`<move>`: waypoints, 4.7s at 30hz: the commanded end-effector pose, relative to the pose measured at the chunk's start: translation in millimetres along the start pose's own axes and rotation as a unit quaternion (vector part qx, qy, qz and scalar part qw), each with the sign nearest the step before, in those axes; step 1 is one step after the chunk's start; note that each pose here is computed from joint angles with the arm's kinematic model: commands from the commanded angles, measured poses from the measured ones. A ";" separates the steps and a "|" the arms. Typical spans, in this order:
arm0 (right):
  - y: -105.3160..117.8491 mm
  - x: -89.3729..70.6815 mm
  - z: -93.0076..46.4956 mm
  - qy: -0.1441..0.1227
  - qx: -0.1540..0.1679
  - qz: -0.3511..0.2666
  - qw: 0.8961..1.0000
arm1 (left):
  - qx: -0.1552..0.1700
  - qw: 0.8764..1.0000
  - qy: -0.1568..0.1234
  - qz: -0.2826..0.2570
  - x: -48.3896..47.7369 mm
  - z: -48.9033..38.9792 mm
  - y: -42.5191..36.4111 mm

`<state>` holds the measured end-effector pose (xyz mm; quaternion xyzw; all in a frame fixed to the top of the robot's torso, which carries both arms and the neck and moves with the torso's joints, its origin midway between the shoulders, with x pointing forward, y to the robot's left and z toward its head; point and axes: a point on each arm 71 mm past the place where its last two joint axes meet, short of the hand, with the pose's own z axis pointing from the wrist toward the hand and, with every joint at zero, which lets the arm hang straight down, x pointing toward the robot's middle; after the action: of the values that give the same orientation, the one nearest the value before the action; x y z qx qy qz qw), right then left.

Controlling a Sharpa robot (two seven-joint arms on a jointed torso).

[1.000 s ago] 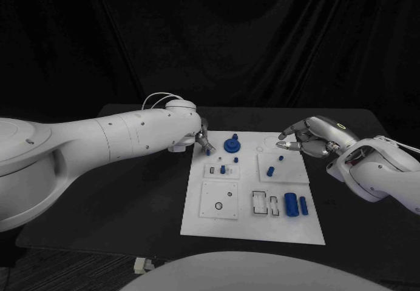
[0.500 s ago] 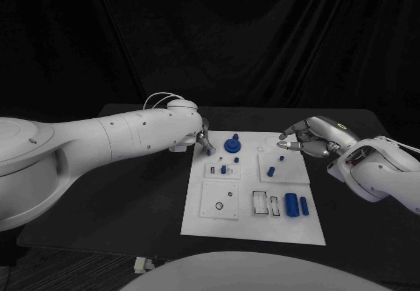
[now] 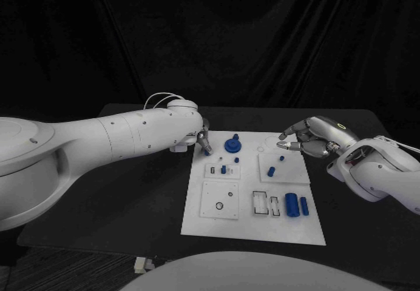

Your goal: Assemble the parts on the task board

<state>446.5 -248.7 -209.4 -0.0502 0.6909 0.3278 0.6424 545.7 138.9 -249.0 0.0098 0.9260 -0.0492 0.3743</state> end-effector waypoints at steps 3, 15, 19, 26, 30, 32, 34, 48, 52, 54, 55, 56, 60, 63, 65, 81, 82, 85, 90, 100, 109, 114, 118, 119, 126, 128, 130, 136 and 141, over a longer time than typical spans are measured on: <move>-0.7 1.0 -0.3 0.003 0.003 -0.002 1.000 | 0.007 1.000 0.018 -0.021 4.1 -0.2 -1.3; -2.5 0.8 -0.4 0.004 0.006 -0.003 1.000 | 0.008 0.999 0.005 -0.035 5.6 -5.0 1.1; -2.7 0.7 -0.7 0.004 0.007 -0.003 1.000 | 0.014 0.999 -0.003 -0.039 5.1 -10.6 1.3; -3.0 0.7 -0.7 0.004 0.008 -0.003 1.000 | 0.030 0.999 -0.017 -0.037 -3.2 -27.9 -0.2; -2.5 0.9 -0.3 0.004 0.007 -0.003 1.000 | 0.041 0.998 -0.021 -0.035 -4.6 -38.1 -0.8; -2.3 1.0 -0.1 0.004 0.007 -0.003 1.000 | 0.045 0.998 -0.019 -0.032 -3.0 -41.9 -1.9; -2.1 1.1 -0.1 0.005 0.007 -0.003 1.000 | 0.051 0.998 -0.015 -0.029 -0.5 -45.8 -3.4; 0.3 2.0 0.1 0.006 0.006 -0.001 1.000 | 0.065 0.998 0.014 0.014 17.4 -57.9 -12.2; 0.7 1.9 -0.4 0.006 0.006 0.000 1.000 | 0.065 0.998 0.016 0.015 21.2 -56.2 -12.9; 0.9 1.9 -0.5 0.006 0.006 0.000 1.000 | 0.065 0.998 0.016 0.014 23.2 -55.2 -13.6; 1.0 2.0 -0.5 0.006 0.006 0.000 1.000 | 0.065 0.998 0.016 0.014 23.9 -54.8 -13.9; 1.1 2.0 -0.5 0.006 0.006 0.000 1.000 | 0.065 0.998 0.016 0.013 24.4 -54.5 -14.2; 1.7 2.5 0.1 0.007 0.005 0.000 1.000 | 0.067 0.998 0.014 0.011 26.8 -53.4 -16.4; 1.9 2.7 0.4 0.007 0.004 0.001 1.000 | 0.068 0.998 0.014 0.011 27.8 -52.9 -17.8; 1.9 2.7 0.3 0.007 0.005 0.001 1.000 | 0.068 0.998 0.014 0.012 28.4 -52.6 -18.2; 1.9 3.1 0.7 0.009 0.005 0.001 1.000 | 0.064 0.997 0.025 0.023 37.8 -46.6 -20.4; 1.9 3.1 0.7 0.009 0.005 0.001 1.000 | 0.064 0.997 0.025 0.023 38.3 -46.0 -20.3; 1.7 3.0 0.5 0.009 0.005 0.001 1.000 | 0.062 0.997 0.025 0.024 39.0 -44.8 -19.6; 1.4 3.0 0.3 0.009 0.005 0.001 1.000 | 0.059 0.998 0.024 0.023 39.4 -43.4 -17.7; 1.6 3.3 0.6 0.011 0.005 0.001 1.000 | 0.058 0.998 0.024 0.022 40.6 -41.4 -17.4; 1.5 3.3 0.2 0.011 0.005 0.001 1.000 | 0.058 0.998 0.027 0.022 42.1 -40.3 -17.6; 1.6 3.3 0.2 0.011 0.005 0.001 1.000 | 0.057 0.998 0.029 0.023 43.1 -39.8 -17.6; 1.7 3.5 0.4 0.012 0.005 0.001 1.000 | 0.058 0.997 0.032 0.025 44.4 -39.9 -18.0; 1.8 3.5 0.5 0.012 0.005 0.001 1.000 | 0.059 0.997 0.033 0.026 44.8 -40.1 -18.2; 1.9 4.0 1.1 0.012 0.005 0.001 1.000 | 0.058 0.997 0.036 0.028 45.6 -39.6 -17.9; 1.8 4.0 1.1 0.013 0.005 0.001 1.000 | 0.057 0.997 0.036 0.028 45.5 -39.2 -17.5; 1.5 3.9 1.1 0.013 0.005 0.001 1.000 | 0.057 0.997 0.036 0.027 45.3 -38.7 -17.1; 0.8 3.9 1.1 0.013 0.006 0.000 1.000 | 0.056 0.997 0.036 0.027 45.3 -37.6 -17.0; 0.8 4.1 1.2 0.013 0.006 0.000 1.000 | 0.055 0.997 0.037 0.027 45.8 -36.9 -17.3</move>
<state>446.6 -245.6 -211.3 -0.0518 0.6977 0.3280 0.6348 488.9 126.6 -249.1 0.0509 0.9319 -0.0879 0.3483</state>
